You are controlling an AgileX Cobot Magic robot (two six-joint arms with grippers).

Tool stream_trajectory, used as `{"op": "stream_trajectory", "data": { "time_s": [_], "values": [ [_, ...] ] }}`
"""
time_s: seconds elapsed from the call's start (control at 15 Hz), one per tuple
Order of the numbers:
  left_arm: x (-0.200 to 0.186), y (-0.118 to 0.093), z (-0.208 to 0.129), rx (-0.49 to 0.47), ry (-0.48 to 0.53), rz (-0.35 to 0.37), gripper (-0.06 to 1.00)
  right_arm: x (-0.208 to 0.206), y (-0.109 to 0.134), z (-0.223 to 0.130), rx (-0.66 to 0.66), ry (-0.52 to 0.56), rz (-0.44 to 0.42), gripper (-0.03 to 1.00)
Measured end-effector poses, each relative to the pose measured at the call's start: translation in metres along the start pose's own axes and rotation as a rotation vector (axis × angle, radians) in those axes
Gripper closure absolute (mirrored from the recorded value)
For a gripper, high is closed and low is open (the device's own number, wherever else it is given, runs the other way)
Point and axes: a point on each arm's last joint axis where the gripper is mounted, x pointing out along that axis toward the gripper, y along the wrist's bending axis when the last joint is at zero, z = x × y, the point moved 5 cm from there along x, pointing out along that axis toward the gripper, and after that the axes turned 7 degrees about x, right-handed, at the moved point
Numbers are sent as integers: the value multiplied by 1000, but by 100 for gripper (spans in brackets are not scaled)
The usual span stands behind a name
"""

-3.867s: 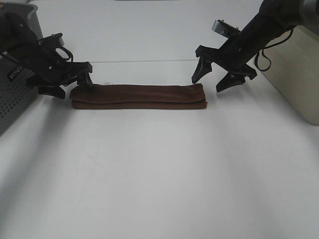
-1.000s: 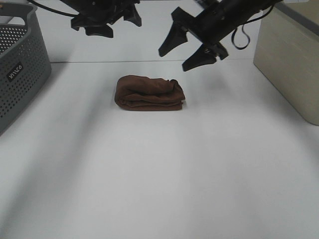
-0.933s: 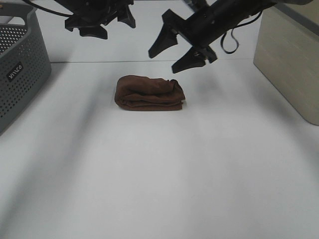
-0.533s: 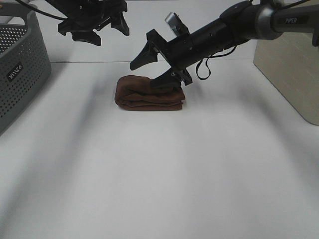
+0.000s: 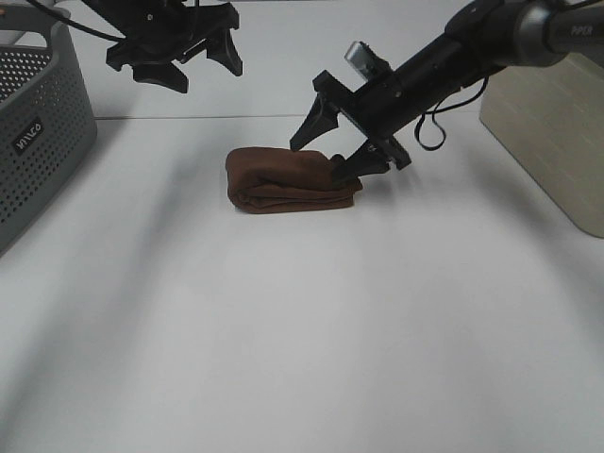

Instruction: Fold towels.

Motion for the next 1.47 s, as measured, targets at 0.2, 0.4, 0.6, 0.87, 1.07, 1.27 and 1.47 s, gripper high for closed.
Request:
{"op": "stream_trajectory", "data": {
  "time_s": [0.2, 0.4, 0.6, 0.87, 1.07, 1.27, 1.47],
  "values": [
    [-16, -1, -5, 44, 60, 26, 19, -49, 12, -12, -73, -29, -212, 23],
    [-56, -6, -10, 136, 154, 78, 19, -97, 23, -28, -110, -64, -396, 23],
    [-106, -8, -10, 231, 194, 176, 19, -140, 42, -39, -154, -166, -489, 23],
    [-153, -16, -6, 324, 140, 276, 19, -175, 58, -82, -181, -206, -521, 23],
    [-201, -22, -48, 329, 171, 272, 19, -195, 46, -160, -170, -173, -576, 23],
    [-228, -13, -108, 318, 256, 278, 19, -203, 31, -223, -169, -159, -601, 23],
    [-259, -6, -167, 313, 290, 280, 19, -203, 15, -273, -170, -160, -603, 23]
  ]
}}
